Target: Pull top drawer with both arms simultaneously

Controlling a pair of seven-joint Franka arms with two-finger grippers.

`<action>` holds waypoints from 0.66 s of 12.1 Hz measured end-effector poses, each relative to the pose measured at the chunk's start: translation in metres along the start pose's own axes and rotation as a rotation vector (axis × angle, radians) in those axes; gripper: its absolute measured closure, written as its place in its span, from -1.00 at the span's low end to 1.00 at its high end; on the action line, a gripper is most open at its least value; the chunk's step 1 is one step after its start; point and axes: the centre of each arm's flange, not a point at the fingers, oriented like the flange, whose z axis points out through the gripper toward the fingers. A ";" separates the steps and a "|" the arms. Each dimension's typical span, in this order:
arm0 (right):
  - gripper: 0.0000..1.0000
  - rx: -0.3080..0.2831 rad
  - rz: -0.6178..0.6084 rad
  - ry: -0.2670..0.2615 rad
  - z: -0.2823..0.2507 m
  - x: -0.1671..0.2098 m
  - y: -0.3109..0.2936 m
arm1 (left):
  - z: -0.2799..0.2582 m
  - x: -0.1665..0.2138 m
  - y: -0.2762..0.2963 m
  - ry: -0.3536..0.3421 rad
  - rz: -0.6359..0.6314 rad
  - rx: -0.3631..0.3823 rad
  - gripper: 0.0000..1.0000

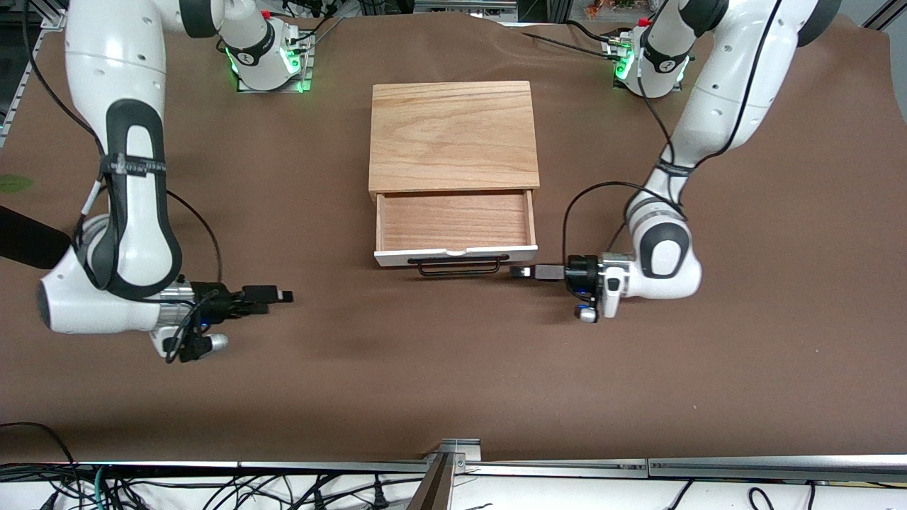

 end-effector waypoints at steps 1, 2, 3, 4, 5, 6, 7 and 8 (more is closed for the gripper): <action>-1.00 -0.098 0.004 -0.021 -0.019 -0.006 -0.003 | -0.028 0.001 0.013 -0.006 0.013 0.076 -1.00; -1.00 -0.192 0.033 -0.042 -0.039 -0.012 -0.009 | -0.057 -0.001 0.032 -0.017 0.019 0.161 -1.00; -1.00 -0.263 0.093 -0.066 -0.057 -0.021 -0.017 | -0.083 -0.006 0.055 -0.028 0.026 0.253 -1.00; -1.00 -0.315 0.160 -0.086 -0.071 -0.029 -0.029 | -0.104 -0.013 0.081 -0.032 0.039 0.344 -1.00; -1.00 -0.358 0.215 -0.096 -0.083 -0.037 -0.046 | -0.122 -0.023 0.109 -0.031 0.059 0.435 -1.00; -1.00 -0.394 0.248 -0.096 -0.098 -0.045 -0.061 | -0.136 -0.035 0.136 -0.029 0.084 0.521 -1.00; -1.00 -0.425 0.260 -0.084 -0.117 -0.053 -0.071 | -0.147 -0.050 0.160 -0.028 0.105 0.605 -1.00; -1.00 -0.456 0.267 -0.065 -0.139 -0.063 -0.075 | -0.158 -0.066 0.181 -0.023 0.116 0.691 -1.00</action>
